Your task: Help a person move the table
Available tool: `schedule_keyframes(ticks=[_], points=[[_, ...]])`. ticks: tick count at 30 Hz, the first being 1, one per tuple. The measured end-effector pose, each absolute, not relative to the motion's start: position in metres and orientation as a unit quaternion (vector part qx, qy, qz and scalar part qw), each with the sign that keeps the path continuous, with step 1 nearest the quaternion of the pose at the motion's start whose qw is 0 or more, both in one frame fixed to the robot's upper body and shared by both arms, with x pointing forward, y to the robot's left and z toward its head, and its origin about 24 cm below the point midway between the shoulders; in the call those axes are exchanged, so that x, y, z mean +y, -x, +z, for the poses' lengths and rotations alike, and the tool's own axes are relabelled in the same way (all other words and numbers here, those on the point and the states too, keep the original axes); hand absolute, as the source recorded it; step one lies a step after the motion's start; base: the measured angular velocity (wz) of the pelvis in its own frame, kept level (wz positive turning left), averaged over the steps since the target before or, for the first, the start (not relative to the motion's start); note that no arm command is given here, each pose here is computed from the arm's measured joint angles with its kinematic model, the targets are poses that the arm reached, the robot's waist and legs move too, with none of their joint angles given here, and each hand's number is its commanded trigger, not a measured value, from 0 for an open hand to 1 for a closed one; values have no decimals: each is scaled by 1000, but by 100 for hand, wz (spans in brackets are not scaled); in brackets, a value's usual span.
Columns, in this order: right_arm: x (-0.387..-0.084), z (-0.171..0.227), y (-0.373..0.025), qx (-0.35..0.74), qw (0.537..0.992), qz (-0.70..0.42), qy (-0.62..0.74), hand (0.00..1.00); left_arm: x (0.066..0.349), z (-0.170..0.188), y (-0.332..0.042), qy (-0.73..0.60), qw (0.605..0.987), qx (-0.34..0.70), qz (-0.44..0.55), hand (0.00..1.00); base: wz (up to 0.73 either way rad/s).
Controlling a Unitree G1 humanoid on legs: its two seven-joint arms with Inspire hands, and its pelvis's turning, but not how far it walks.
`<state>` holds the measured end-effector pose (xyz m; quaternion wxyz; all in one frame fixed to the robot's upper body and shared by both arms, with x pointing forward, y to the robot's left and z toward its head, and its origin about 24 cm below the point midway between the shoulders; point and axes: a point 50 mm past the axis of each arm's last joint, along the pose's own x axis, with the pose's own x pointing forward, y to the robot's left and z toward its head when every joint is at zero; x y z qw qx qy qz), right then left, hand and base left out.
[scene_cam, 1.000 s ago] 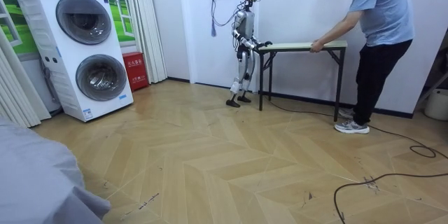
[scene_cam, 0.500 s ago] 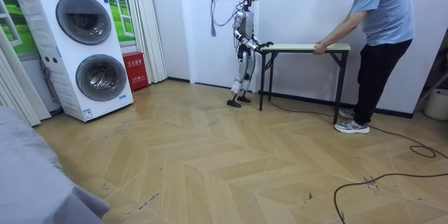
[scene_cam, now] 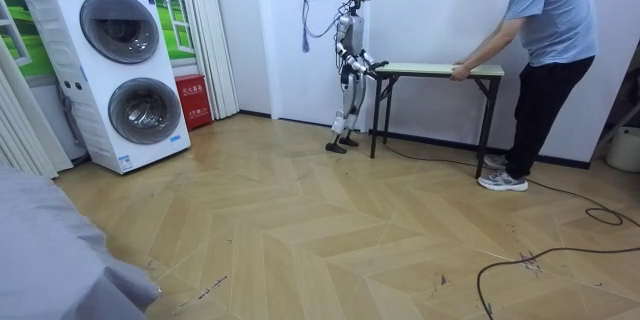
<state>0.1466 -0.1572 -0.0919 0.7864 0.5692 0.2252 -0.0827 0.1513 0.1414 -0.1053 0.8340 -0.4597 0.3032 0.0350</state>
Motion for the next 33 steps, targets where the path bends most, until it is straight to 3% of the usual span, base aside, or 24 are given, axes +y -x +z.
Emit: schedule_keyframes(ticks=[20, 27, 33], points=[[-162, -90, -142, 209, 789, -50, -575, 0, 144, -107, -150, 452, 838, 305, 32, 0, 0], [-163, -92, -137, 216, 790, -53, -571, 0, 161, -130, -110, 386, 832, 391, 72, 0, 2], [-166, -93, -129, 221, 799, -43, -557, 0, 173, -132, -99, 350, 837, 414, 72, 0, 0]])
